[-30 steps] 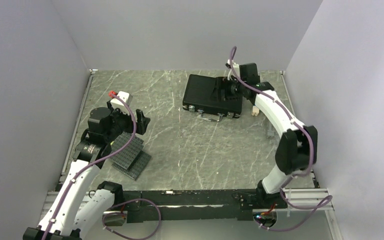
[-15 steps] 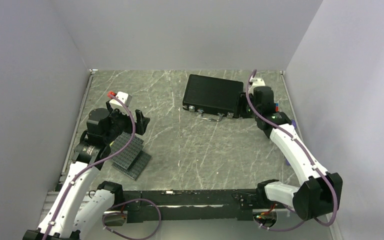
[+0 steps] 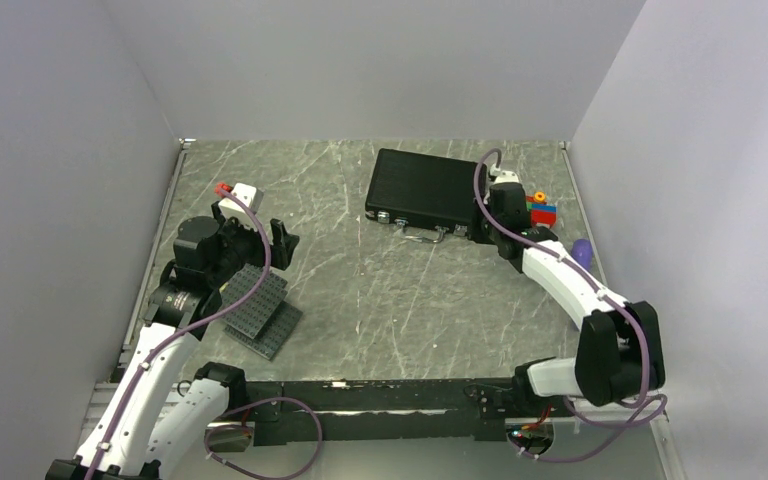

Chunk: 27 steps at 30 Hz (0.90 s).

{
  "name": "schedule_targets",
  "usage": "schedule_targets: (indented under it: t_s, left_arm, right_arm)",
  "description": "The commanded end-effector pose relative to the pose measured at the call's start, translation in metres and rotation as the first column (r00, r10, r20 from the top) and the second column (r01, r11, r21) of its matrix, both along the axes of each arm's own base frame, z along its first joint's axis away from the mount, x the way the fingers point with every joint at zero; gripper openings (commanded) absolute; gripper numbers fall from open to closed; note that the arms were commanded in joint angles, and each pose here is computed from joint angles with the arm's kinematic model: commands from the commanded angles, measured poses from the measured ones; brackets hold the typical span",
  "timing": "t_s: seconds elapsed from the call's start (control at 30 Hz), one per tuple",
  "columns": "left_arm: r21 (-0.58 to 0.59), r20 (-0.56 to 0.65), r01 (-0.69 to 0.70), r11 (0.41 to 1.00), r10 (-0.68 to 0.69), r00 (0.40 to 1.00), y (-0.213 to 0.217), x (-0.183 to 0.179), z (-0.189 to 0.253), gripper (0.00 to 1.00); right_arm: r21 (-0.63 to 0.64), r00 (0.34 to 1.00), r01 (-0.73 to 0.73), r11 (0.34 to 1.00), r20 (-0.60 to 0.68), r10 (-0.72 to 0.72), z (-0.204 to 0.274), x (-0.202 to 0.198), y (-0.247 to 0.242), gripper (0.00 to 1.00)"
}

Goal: Pack up texas hold em set

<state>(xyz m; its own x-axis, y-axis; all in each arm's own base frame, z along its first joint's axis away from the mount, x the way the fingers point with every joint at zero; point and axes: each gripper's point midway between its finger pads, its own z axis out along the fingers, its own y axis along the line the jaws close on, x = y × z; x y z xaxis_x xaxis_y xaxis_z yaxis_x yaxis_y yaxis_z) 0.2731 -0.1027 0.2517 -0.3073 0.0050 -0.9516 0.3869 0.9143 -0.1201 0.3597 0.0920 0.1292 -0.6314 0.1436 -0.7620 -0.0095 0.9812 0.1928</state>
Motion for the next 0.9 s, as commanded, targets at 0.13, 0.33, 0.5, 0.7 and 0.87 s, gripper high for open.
schedule_targets:
  t_s: [0.13, 0.33, 0.5, 0.7, 0.87]
  left_arm:
    - [-0.006, 0.044, -0.010, 1.000, 0.010, 0.999, 0.001, 0.005, 0.010, 0.98]
    - [-0.006, 0.043, -0.009, 1.000, 0.009, 0.999, 0.001, 0.005, 0.009, 0.98]
    - [-0.004, 0.043, -0.010, 1.000, 0.010, 0.999, 0.002, 0.005, 0.009, 0.98]
    - [-0.006, 0.042, -0.005, 1.000, 0.005, 0.999, 0.001, 0.005, 0.009, 0.98]
    - [-0.006, 0.042, -0.004, 1.000, 0.004, 0.999, 0.000, 0.005, 0.009, 0.98]
  right_arm:
    - [0.007, 0.998, -0.003, 1.000, 0.067, 0.003, 0.003, 0.038, 0.008, 0.25]
    - [-0.026, 0.998, -0.012, 1.000, 0.066, 0.013, 0.000, 0.048, 0.008, 0.23]
    - [-0.027, 0.996, -0.029, 0.999, 0.082, 0.031, -0.001, 0.053, 0.011, 0.21]
    - [-0.033, 0.998, -0.043, 0.999, 0.036, 0.045, -0.020, 0.054, 0.013, 0.19]
    - [-0.019, 0.999, -0.047, 0.999, 0.003, 0.047, -0.031, 0.047, 0.014, 0.18]
